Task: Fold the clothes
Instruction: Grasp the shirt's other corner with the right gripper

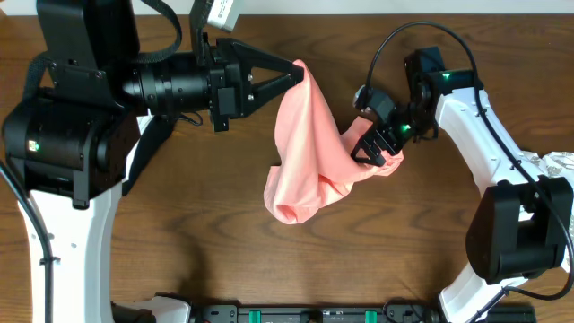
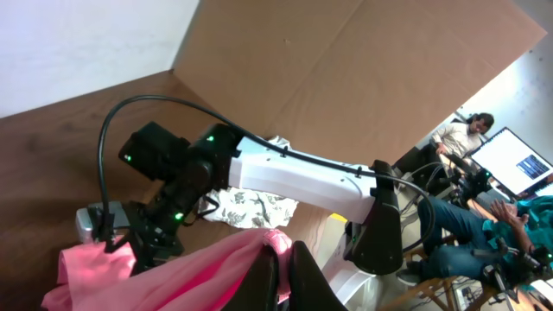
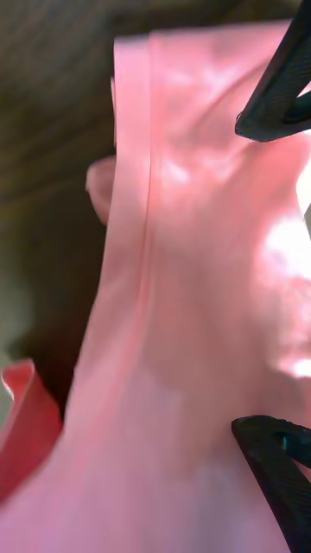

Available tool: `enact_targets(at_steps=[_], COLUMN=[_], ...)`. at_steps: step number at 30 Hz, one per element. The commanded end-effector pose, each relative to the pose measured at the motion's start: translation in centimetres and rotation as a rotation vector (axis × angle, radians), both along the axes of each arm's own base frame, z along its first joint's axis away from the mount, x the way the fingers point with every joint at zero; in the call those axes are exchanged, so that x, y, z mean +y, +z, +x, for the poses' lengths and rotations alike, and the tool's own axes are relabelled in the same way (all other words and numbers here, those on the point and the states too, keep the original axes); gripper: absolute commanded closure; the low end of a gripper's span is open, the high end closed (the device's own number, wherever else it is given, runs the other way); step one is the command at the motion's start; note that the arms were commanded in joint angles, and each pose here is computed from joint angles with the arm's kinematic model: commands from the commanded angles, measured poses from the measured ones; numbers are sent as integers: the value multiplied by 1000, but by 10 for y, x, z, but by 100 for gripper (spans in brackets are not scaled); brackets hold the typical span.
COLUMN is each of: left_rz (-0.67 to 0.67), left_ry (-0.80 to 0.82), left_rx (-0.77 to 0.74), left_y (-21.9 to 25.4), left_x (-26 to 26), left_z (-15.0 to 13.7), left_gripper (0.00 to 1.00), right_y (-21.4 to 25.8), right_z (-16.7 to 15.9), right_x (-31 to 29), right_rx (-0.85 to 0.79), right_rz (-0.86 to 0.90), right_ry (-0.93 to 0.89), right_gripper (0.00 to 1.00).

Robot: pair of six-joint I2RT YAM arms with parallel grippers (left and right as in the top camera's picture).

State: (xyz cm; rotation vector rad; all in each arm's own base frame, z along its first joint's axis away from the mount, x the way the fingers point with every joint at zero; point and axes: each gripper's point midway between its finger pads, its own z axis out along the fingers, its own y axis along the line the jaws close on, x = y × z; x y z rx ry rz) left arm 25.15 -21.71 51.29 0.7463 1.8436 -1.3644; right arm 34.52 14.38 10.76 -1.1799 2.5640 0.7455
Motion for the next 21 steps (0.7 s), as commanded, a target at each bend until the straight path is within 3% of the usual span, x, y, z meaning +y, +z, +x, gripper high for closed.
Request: enact_targets(at_steps=[1,18,19,21], left_rz=[-7,-7,-7,-7], left_ry=[-13,-13,-13,-13], left_rx=[-42,-42,-42,-42], left_y=[7,7,7,7], left_x=[1,1,1,1], left_z=[-5,-5,-5,-5], left_gripper=[94,94,94,94], right_y=[11,16,15,15], right_z=[-8,-52,-52,-48], right_x=[18,65,67,74], right_rx=[1,-23,-31,-68], right_rz=[94,146,146,149], right_ry=[69,372,381,399], right_gripper=[1,1,2,18])
